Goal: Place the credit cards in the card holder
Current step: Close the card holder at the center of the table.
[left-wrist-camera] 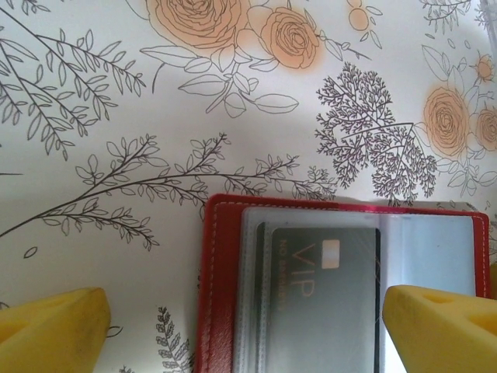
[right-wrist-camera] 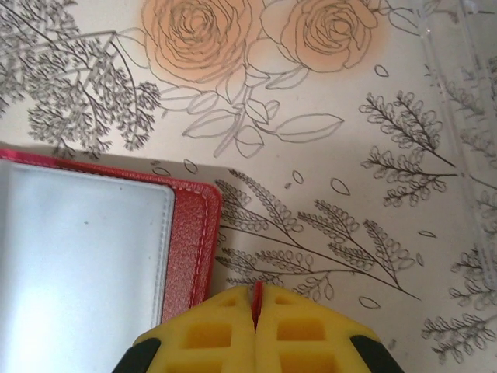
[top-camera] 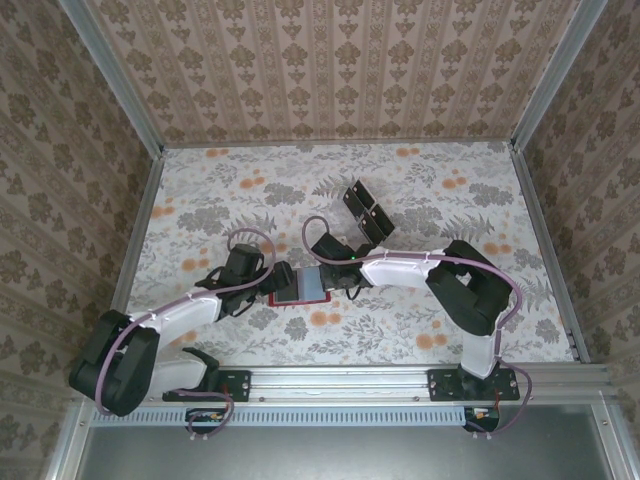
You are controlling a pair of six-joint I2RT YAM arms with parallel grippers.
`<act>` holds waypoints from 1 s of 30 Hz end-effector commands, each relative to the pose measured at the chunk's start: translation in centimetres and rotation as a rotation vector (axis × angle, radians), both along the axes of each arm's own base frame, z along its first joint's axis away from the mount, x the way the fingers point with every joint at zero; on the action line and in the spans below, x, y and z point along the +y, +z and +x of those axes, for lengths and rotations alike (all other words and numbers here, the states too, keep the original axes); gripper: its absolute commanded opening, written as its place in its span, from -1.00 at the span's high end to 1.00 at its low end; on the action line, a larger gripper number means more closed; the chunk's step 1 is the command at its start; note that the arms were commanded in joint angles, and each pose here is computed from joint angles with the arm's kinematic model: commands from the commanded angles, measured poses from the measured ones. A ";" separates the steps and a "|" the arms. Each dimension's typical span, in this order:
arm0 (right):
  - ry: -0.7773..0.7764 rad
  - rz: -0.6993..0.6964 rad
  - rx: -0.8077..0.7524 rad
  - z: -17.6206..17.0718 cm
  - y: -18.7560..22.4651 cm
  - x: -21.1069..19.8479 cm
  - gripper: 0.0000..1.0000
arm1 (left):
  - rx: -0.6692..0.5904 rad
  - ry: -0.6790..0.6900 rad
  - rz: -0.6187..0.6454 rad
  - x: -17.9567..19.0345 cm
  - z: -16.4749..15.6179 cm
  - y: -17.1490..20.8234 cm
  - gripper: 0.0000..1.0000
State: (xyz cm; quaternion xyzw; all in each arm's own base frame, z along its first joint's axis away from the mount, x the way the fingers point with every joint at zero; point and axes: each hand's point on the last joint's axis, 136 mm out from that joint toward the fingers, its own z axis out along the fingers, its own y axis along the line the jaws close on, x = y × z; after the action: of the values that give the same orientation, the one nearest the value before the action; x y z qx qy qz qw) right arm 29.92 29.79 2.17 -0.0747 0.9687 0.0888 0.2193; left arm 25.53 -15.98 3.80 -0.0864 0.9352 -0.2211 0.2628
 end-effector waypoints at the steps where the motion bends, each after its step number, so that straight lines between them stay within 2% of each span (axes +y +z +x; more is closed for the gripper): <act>1: -0.005 0.072 0.072 -1.3 -1.2 0.6 0.99 | -0.007 -0.021 -0.078 -1.5 0.0 -0.1 -0.99; 18: -0.039 0.162 0.128 -1.7 -2.3 1.0 1.00 | -0.042 -0.056 -0.110 -3.5 -0.2 1.0 -1.00; 30: -0.051 0.204 0.158 -1.7 -3.1 1.3 1.00 | -0.172 -0.054 -0.208 -5.3 -0.4 6.2 -0.99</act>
State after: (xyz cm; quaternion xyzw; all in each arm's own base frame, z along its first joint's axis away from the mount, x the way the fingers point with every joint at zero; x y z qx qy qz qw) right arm 30.37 32.08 2.13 -0.0233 0.9576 0.2017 0.2043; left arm 25.04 -20.24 8.51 -0.0630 0.8964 -0.3027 0.3176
